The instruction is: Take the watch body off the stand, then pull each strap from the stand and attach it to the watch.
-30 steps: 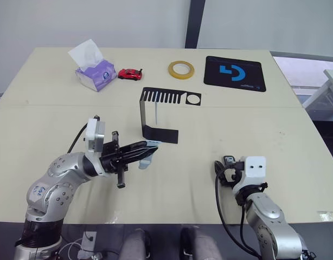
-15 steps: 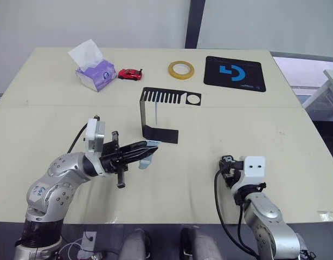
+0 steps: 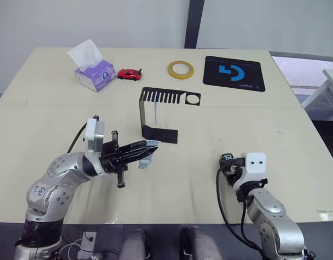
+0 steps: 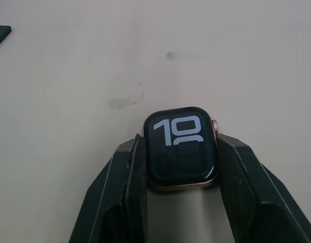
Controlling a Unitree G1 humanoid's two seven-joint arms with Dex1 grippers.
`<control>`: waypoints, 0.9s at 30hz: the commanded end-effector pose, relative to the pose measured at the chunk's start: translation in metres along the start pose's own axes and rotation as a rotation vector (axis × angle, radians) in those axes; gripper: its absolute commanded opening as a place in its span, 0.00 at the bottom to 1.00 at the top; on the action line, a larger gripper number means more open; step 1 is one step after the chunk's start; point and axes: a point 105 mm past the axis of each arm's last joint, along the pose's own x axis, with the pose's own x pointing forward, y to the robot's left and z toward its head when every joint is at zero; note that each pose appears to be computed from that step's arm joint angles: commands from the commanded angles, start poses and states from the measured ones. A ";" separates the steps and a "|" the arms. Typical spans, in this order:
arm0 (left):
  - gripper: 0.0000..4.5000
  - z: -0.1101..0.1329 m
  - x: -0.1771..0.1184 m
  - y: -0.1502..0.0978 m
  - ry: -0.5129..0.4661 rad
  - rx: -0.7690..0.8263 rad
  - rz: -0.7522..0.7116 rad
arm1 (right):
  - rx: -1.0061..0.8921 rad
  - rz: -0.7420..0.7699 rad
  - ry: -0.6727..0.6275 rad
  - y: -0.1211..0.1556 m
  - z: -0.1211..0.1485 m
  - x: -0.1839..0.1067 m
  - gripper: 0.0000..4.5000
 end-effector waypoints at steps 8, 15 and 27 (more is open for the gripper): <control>0.00 0.006 0.002 -0.005 -0.008 0.044 -0.016 | 0.037 0.038 0.044 -0.001 -0.009 -0.003 0.57; 0.00 0.006 0.001 -0.005 -0.007 0.042 -0.015 | -0.017 0.065 -0.003 0.000 0.002 -0.008 0.98; 0.00 0.006 0.002 -0.004 -0.011 0.038 -0.018 | -0.103 0.082 -0.050 -0.008 -0.001 -0.008 0.98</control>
